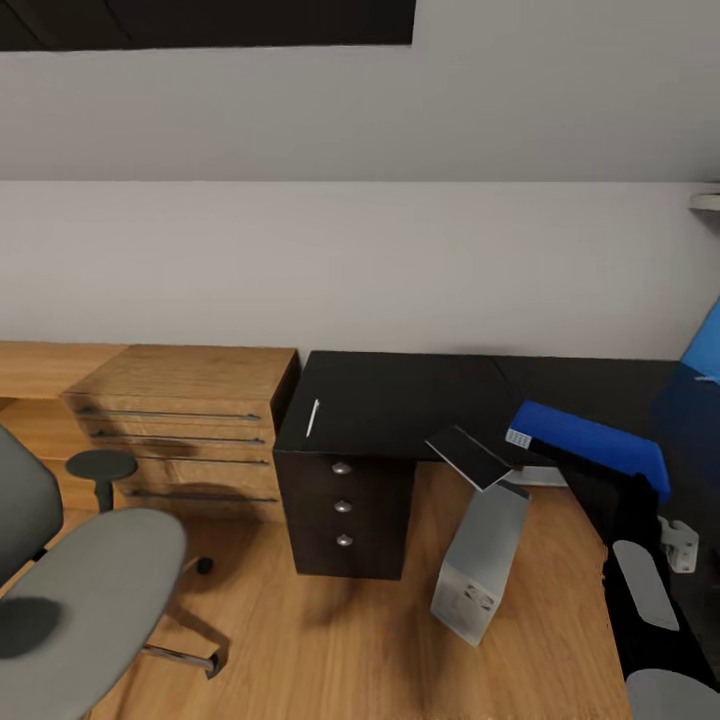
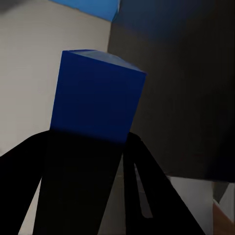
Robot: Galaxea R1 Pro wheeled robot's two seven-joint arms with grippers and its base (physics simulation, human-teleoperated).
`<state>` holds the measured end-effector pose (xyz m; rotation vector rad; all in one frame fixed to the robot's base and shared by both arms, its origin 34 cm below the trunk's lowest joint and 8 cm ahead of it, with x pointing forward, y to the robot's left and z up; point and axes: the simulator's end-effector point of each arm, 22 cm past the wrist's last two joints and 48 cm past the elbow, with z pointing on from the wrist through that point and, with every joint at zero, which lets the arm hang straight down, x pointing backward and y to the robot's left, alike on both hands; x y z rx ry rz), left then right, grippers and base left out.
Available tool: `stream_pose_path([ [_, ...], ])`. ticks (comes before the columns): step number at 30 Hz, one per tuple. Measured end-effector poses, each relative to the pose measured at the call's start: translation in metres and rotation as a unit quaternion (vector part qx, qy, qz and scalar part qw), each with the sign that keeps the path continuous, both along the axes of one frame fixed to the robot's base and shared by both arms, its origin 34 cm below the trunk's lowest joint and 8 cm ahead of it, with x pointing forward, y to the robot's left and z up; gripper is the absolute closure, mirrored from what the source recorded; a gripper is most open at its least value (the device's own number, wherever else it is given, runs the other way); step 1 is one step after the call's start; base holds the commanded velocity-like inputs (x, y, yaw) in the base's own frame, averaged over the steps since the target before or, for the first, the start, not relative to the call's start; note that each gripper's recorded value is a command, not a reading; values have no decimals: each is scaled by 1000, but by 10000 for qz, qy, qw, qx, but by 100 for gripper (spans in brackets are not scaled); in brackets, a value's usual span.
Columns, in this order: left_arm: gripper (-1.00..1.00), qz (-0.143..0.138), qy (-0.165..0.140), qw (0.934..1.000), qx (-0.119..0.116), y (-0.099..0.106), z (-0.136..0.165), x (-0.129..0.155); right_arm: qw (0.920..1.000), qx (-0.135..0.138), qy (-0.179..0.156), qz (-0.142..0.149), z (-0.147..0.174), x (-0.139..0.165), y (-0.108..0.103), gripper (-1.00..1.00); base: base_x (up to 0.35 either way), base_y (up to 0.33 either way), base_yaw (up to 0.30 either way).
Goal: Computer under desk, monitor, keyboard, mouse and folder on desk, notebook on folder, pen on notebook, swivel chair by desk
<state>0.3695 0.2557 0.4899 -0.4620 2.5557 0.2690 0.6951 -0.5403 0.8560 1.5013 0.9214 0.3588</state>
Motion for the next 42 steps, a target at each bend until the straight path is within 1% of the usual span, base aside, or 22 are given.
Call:
stream_pose_path([
  [3, -100, -4, -1, 10000, -2, 0, 0, 0, 9999, 94, -3, -96, 4, 20, -8, 100, 0, 0, -264],
  [6, -100, -9, -1, 10000, -8, -1, 0, 0, 9989, 268, 130, -355, 1, 45, -22, 100, 0, 0, -263],
  [7, -100, -12, -1, 10000, -19, -3, 0, 0, 9972, 368, 196, -623, 2, 57, -30, 100, 0, 0, -263],
  [8, -100, -12, -2, 10000, -23, -3, 0, 0, 9964, 381, 186, -728, 7, 63, -33, 100, 0, 0, -263],
  [9, -100, -15, -1, 10000, -35, -5, 0, 0, 9915, 450, 210, -1207, 14, 70, -42, 100, 0, 0, -259],
  [10, -100, -16, -4, 10000, -37, -5, 0, 0, 9921, 278, -45, -1222, 50, 87, -44, 100, 0, 0, -240],
  [11, -100, -16, -3, 10000, -40, -6, 0, 0, 9913, 250, -108, -1285, 53, 87, -45, 100, 0, 0, -219],
  [12, -100, -41, -9, 10000, -39, -7, 0, 1, 9921, 160, -187, -1227, 58, 95, -34, 100, 0, 0, -216],
  [13, -100, -70, -16, 10000, -32, -7, 1, 2, 9927, 206, -176, -1175, 54, 98, -24, 100, 0, 0, -230],
  [14, -100, -131, -32, 9999, -12, -8, 1, 3, 9940, 307, -65, -1046, 39, 103, -3, 100, 0, 0, -236],
  [15, -100, -144, -39, 9999, -6, -8, 1, 3, 9944, 355, 38, -996, 29, 103, 4, 100, 0, 0, -239],
  [17, -100, -156, -52, 9999, 1, -8, 2, 4, 9946, 407, 237, -921, 12, 100, 13, 100, 0, 0, -241],
  [21, -100, -155, -76, 9998, 13, -7, 3, 6, 9948, 435, 373, -842, 0, 99, 22, 100, 0, 0, -244],
  [25, -100, -149, -97, 9998, 14, -7, 4, 7, 9942, 431, 411, -899, -3, 96, 30, 100, 0, 0, -247],
  [28, -100, -153, -108, 9998, 12, -7, 4, 7, 9921, 378, 435, -1117, -3, 90, 40, 100, 0, 0, -248],
  [30, -100, -154, -114, 9998, 12, -7, 4, 8, 9916, 371, 454, -1154, -4, 89, 55, 100, 0, 0, -132],
  [31, -100, -154, -114, 9998, 14, -7, 4, 8, 9918, 402, 470, -1116, -7, 91, 72, 100, 0, 0, -21],
  [32, -100, -157, -110, 9998, 10, -8, 4, 8, 9920, 419, 471, -1098, -8, 92, 76, 100, 17, 0, -13],
  [36, -100, -169, -84, 9998, 7, -8, 4, 6, 9921, 445, 476, -1070, -9, 92, 79, 100, 198, 0, -4],
  [42, -100, -324, -99, 9994, 43, -10, 4, 8, 9921, 446, 583, -1014, -17, 91, 84, 100, 279, 0, 0],
])
